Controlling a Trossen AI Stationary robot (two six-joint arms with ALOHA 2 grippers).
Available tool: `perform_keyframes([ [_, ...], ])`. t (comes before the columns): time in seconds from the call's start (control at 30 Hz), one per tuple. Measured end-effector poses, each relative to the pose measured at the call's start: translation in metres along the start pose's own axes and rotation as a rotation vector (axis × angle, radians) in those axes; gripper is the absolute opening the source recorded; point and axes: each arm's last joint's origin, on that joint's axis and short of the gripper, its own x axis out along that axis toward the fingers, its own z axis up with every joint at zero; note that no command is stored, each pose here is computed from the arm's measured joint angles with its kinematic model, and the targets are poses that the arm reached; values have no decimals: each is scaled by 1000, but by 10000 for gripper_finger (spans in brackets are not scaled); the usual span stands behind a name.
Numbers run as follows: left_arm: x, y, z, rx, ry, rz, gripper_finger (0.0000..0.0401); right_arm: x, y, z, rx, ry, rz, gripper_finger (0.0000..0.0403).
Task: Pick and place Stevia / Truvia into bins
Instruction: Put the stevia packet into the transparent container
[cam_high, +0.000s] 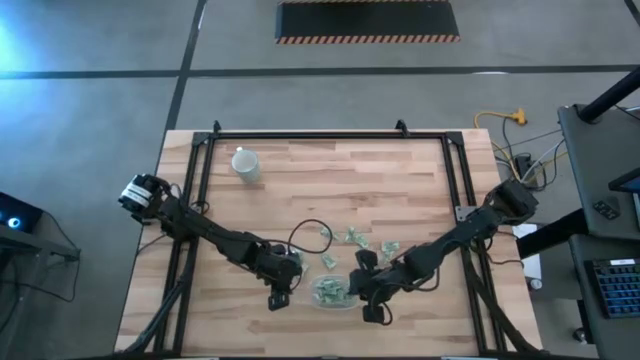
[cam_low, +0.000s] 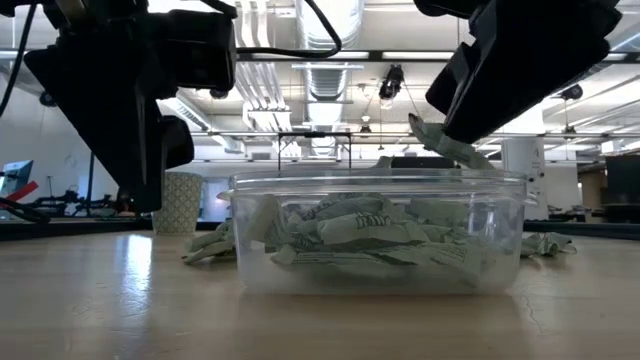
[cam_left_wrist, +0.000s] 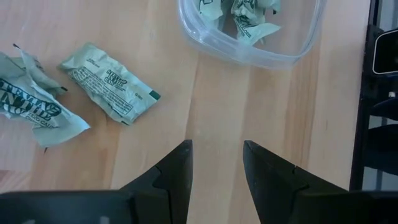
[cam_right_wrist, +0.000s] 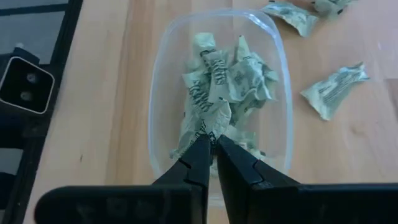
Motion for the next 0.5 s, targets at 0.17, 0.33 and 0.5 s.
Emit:
perform_keyframes([
  [0.17,0,0,0,0,-2,2,125,0,0,1,3,-2,1,69],
  [0.33,0,0,0,0,-3,5,125,-2,0,3,8,3,-6,111],
  [0.5,-1,2,2,0,-56,74,125,-9,0,11,13,-31,-25,122],
])
